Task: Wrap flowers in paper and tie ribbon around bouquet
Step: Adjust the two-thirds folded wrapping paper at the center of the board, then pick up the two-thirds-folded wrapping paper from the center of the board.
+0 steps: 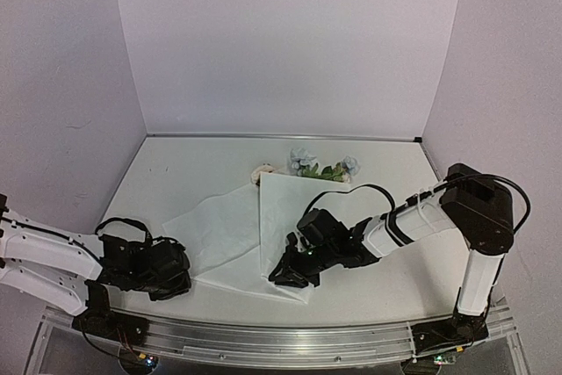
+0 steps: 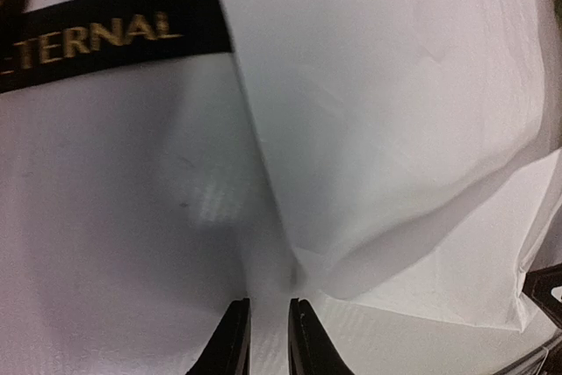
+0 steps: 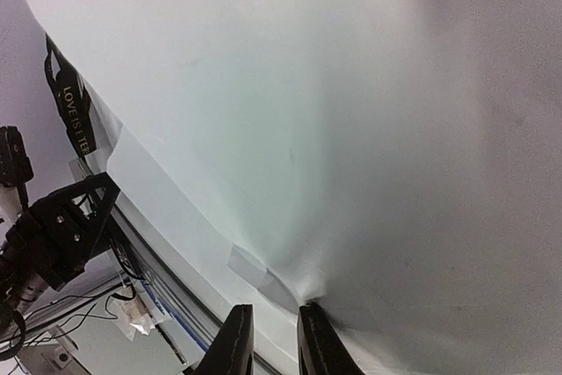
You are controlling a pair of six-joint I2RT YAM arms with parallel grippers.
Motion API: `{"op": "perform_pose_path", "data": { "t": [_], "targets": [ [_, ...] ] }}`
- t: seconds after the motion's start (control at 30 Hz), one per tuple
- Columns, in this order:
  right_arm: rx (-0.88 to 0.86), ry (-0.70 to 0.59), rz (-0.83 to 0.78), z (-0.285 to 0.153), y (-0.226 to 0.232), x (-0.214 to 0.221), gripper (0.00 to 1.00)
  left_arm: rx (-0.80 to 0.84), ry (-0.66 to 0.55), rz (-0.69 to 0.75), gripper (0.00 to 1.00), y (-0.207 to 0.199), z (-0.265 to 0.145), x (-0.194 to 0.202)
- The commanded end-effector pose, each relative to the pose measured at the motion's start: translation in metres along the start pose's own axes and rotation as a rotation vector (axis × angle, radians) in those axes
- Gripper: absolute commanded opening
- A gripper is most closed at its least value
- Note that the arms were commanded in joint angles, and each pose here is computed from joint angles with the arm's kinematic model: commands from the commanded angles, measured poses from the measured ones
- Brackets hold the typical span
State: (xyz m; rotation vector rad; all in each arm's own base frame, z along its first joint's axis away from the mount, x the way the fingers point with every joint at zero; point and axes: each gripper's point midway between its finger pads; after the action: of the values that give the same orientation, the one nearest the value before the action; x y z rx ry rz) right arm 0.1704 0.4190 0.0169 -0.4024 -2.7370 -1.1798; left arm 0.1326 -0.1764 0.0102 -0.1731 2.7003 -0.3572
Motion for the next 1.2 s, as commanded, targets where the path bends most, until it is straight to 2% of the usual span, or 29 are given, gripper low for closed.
{"op": "perform_pose_path", "data": {
  "t": [0.0, 0.07, 0.2, 0.37, 0.63, 0.83, 1.17],
  "targets": [
    [0.056, -0.012, 0.025, 0.006, -0.017, -0.002, 0.19, 0.014, -0.092, -0.069, 0.27, 0.005, -0.017, -0.019],
    [0.046, -0.009, 0.021, 0.005, -0.012, -0.001, 0.19, 0.091, -0.116, -0.070, 0.31, -0.009, -0.023, -0.026],
    [0.023, -0.010, 0.012, 0.001, -0.001, -0.001, 0.19, 0.223, -0.121, -0.133, 0.32, -0.028, -0.031, -0.029],
    [0.001, -0.016, 0.008, -0.001, 0.009, -0.001, 0.19, 0.237, -0.075, -0.216, 0.35, -0.028, -0.023, -0.020],
    [-0.019, -0.025, 0.008, -0.002, 0.019, -0.003, 0.19, 0.260, -0.090, -0.269, 0.39, -0.036, -0.012, -0.022],
    [-0.039, -0.024, 0.011, -0.002, 0.030, -0.004, 0.19, 0.244, -0.103, -0.298, 0.36, -0.033, -0.004, -0.023],
    [-0.042, -0.020, 0.029, 0.006, 0.035, -0.005, 0.19, 0.209, -0.093, -0.296, 0.25, -0.031, 0.009, -0.023]
  ]
}}
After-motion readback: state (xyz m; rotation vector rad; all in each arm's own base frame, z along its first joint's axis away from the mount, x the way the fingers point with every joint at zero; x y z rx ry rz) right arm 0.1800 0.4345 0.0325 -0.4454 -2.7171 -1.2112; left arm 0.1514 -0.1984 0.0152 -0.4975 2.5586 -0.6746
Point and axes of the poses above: each gripper's point midway between its finger pads, its own z axis out along the fingers, its own y axis along the line the jaws close on, x = y × z, and after that the axes turned 14 degrees about z, right-handed
